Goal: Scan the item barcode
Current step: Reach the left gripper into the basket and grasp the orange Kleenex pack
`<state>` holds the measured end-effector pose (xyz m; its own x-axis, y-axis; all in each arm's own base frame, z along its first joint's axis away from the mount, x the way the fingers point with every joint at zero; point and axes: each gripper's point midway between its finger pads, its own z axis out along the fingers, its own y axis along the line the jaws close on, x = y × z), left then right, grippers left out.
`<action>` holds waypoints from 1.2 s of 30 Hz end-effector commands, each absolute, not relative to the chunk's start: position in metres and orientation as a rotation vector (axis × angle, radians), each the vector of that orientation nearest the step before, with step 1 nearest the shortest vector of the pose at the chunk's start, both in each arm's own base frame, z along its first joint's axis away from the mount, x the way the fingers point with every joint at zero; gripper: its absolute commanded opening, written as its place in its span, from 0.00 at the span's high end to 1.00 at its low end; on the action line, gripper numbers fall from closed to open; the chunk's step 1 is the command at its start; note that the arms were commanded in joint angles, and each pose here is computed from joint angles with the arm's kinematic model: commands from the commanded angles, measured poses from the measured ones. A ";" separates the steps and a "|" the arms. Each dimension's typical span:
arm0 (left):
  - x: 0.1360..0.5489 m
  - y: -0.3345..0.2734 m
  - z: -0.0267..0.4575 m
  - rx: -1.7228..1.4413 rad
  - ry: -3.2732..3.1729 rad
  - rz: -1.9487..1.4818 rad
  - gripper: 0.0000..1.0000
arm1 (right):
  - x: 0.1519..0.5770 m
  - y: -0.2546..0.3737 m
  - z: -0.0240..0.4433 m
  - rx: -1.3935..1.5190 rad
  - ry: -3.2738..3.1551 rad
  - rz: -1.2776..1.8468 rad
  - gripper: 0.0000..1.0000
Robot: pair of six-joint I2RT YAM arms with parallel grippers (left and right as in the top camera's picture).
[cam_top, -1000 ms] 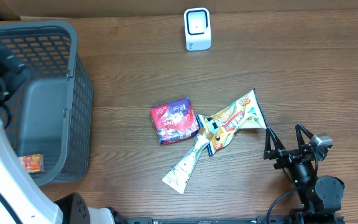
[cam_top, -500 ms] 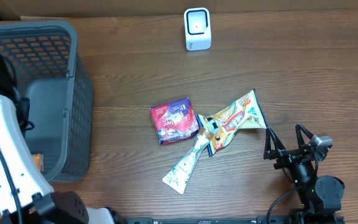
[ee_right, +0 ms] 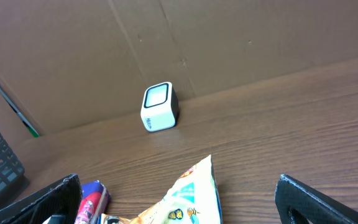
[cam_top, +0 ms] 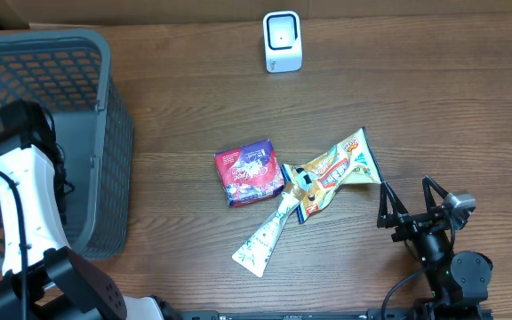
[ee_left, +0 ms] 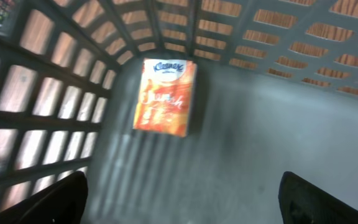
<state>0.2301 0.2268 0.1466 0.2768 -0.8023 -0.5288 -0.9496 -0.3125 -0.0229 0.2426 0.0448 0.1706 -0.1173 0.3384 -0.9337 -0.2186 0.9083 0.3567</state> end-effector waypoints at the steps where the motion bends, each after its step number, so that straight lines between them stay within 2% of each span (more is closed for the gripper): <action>1: 0.228 0.236 0.138 -2.169 1.597 0.664 0.11 | 0.243 0.046 0.168 0.092 1.622 0.479 0.00; 8: 0.234 0.250 0.119 -2.083 1.697 0.679 0.09 | 0.243 0.046 0.168 0.091 1.622 0.479 0.00; 20: 0.213 0.254 0.055 -2.246 1.830 0.775 0.09 | 0.243 0.046 0.168 0.091 1.622 0.479 0.00; 36: 0.195 0.249 0.026 -2.244 1.876 0.871 0.09 | 0.243 0.046 0.168 0.092 1.622 0.479 0.00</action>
<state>0.2132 0.2542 0.0420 0.1344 -0.8666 -0.4805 -0.9424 -0.2618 0.2084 0.2426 0.0448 0.1706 -0.1173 0.3384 -0.9337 -0.2186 0.9083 0.3567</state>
